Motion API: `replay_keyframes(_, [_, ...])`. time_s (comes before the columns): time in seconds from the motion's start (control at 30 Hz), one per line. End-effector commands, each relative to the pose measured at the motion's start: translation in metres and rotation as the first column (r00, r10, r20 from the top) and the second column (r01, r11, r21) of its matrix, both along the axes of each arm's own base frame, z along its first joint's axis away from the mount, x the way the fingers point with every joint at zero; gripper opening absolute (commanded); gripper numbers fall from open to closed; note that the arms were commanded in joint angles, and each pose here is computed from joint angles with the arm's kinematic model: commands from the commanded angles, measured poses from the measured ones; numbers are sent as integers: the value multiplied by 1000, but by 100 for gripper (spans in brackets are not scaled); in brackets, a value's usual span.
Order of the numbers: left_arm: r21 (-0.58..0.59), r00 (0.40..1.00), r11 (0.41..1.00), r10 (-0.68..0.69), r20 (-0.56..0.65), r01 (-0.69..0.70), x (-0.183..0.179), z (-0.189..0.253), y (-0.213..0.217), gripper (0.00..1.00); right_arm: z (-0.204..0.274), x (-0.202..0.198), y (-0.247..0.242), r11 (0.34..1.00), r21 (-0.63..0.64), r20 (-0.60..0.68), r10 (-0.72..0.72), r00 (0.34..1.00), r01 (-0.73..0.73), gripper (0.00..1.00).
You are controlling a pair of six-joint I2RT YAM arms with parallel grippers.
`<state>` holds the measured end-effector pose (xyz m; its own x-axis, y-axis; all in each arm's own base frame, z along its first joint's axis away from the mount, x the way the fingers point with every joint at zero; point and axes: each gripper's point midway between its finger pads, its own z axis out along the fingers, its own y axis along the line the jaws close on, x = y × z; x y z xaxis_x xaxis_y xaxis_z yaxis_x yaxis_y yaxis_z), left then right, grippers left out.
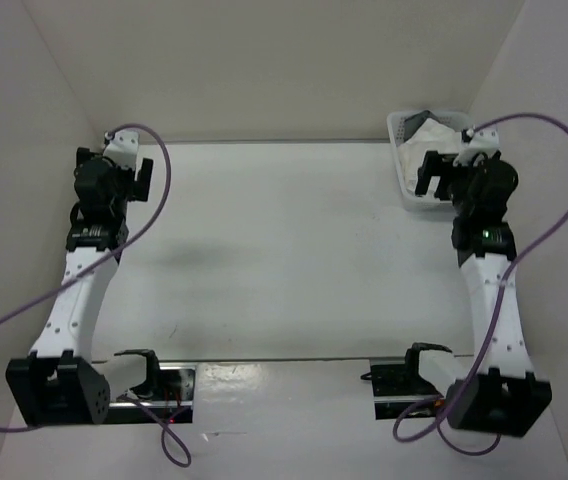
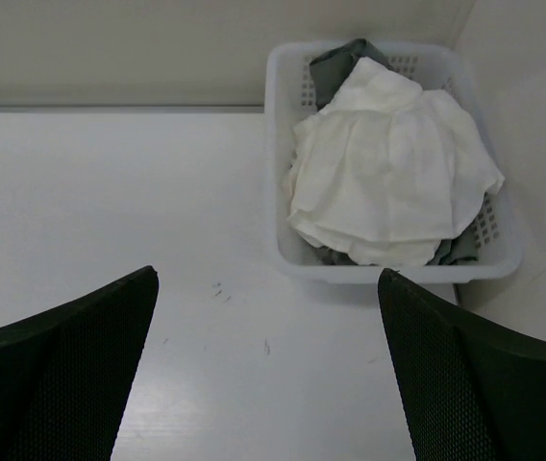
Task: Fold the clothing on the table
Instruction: Grab the skirt from the pile
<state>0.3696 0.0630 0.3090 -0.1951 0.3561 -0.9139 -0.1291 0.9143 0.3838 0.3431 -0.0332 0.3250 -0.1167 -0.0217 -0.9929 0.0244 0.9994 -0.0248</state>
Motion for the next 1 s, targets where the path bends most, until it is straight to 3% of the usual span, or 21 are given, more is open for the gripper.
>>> replay_keyframes(0.0, [-48,971,972,229,-64,-232,8,4,34,100,7,25,-18,998,-10,-148,-58,987,57,99])
replay_keyframes(0.03, [-59,968,970,231,-101,-238,12,-7,33,100,-28,36,-19,999,-2,-296,-38,954,39,99])
replay_keyframes(0.07, [-58,967,972,218,-130,-227,13,-15,31,100,-34,42,-22,1000,-13,-342,-26,939,23,99])
replay_keyframes(0.13, [-78,960,968,221,-171,-237,11,-27,30,100,-23,57,-29,998,-62,-363,-29,932,7,99])
replay_keyframes(0.2, [-89,941,958,248,-232,-274,12,-50,32,100,-30,70,-59,982,-132,-398,-178,900,136,99])
replay_keyframes(0.3, [-86,913,941,293,-285,-329,4,-74,40,100,-47,83,-79,960,-214,-431,-257,865,179,99])
replay_keyframes(0.37, [-76,897,926,334,-289,-370,1,-79,48,100,-56,93,-88,954,-230,-446,-279,851,192,99])
replay_keyframes(0.43, [-27,872,932,327,-363,-361,-2,-100,49,100,-72,103,-80,968,-226,-488,-209,847,109,99])
replay_keyframes(0.5, [78,816,920,378,-438,-384,-3,-125,58,100,-98,117,-80,974,-215,-551,-182,815,72,99])
replay_keyframes(0.53, [113,787,906,413,-459,-409,-2,-118,64,100,-109,128,-80,976,-211,-574,-164,802,49,99])
replay_keyframes(0.67, [49,664,864,419,-619,-501,22,-134,56,100,-109,153,-86,988,-149,-547,-124,828,49,99])
replay_keyframes(0.7, [22,675,855,425,-603,-518,45,-120,57,100,-119,158,-85,990,-135,-555,-114,824,47,99])
replay_keyframes(0.77, [-2,683,857,409,-605,-515,57,-113,48,100,-116,174,-94,988,-142,-519,-127,845,62,99])
replay_keyframes(0.83, [-62,736,858,398,-547,-510,75,-100,42,100,-112,185,-104,988,-127,-490,-134,861,82,99])
replay_keyframes(0.9, [-135,791,871,352,-500,-473,81,-81,30,100,-126,198,-111,991,-101,-493,-125,861,86,99])
replay_keyframes(0.97, [-188,807,869,318,-497,-458,83,-82,22,100,-130,205,-119,991,-89,-483,-129,866,98,99])
